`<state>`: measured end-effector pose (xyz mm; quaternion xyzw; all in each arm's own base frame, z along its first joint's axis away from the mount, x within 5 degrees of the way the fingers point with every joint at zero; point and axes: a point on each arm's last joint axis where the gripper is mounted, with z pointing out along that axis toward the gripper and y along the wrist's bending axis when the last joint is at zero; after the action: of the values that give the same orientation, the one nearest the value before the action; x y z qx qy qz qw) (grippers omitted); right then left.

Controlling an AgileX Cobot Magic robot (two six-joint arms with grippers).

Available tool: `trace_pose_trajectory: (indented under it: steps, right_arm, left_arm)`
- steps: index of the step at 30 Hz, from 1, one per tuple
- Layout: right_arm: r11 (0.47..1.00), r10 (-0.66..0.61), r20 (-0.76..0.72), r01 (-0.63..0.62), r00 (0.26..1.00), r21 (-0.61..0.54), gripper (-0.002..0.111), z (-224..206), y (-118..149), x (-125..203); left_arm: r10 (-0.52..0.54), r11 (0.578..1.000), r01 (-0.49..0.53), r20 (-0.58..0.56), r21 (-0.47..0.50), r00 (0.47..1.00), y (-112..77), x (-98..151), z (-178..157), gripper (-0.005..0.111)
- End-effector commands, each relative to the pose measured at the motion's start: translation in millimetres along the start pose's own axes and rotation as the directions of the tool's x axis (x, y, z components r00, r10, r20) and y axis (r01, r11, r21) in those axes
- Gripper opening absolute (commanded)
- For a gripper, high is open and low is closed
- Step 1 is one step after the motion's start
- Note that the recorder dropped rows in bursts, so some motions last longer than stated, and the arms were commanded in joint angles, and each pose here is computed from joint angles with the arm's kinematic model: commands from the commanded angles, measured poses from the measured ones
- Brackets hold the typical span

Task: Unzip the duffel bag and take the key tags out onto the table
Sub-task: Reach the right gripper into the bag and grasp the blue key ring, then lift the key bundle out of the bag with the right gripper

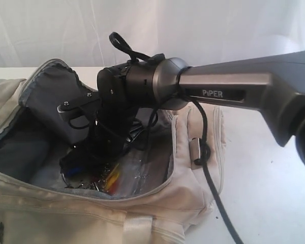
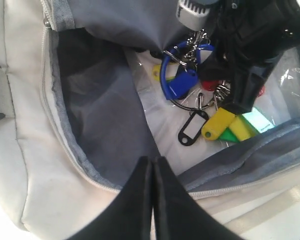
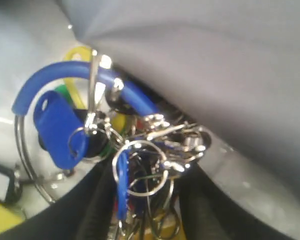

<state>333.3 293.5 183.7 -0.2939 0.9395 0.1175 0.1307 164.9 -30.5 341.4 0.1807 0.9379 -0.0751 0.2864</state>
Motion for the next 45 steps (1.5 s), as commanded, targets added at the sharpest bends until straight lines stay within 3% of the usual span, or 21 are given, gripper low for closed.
trace_pose_trajectory:
  steps: [1, 13, 32, 45]
  right_arm:
    - [0.996, -0.060, -0.069, 0.064, 0.996, 0.060, 0.000, -23, -4, 10]
    - [0.989, -0.115, 0.036, 0.111, 0.993, 0.102, 0.000, -83, -1, 8]
    - [0.969, -0.159, 0.001, 0.156, 0.987, 0.191, 0.000, -88, -9, 11]
    - [0.970, -0.181, 0.169, 0.147, 0.969, 0.196, 0.000, -137, -3, 9]
  left_arm:
    - [0.001, 1.000, -0.002, 0.020, 0.011, 1.000, -2.2, -1, -3, 0.000]
    - [0.001, 1.000, -0.001, 0.026, 0.011, 1.000, -2.1, -2, -3, 0.000]
    - [-0.005, 1.000, 0.005, 0.019, 0.016, 1.000, -2.1, 2, 2, 0.000]
    - [-0.012, 1.000, 0.012, 0.019, 0.021, 1.000, -2.2, 3, 6, 0.000]
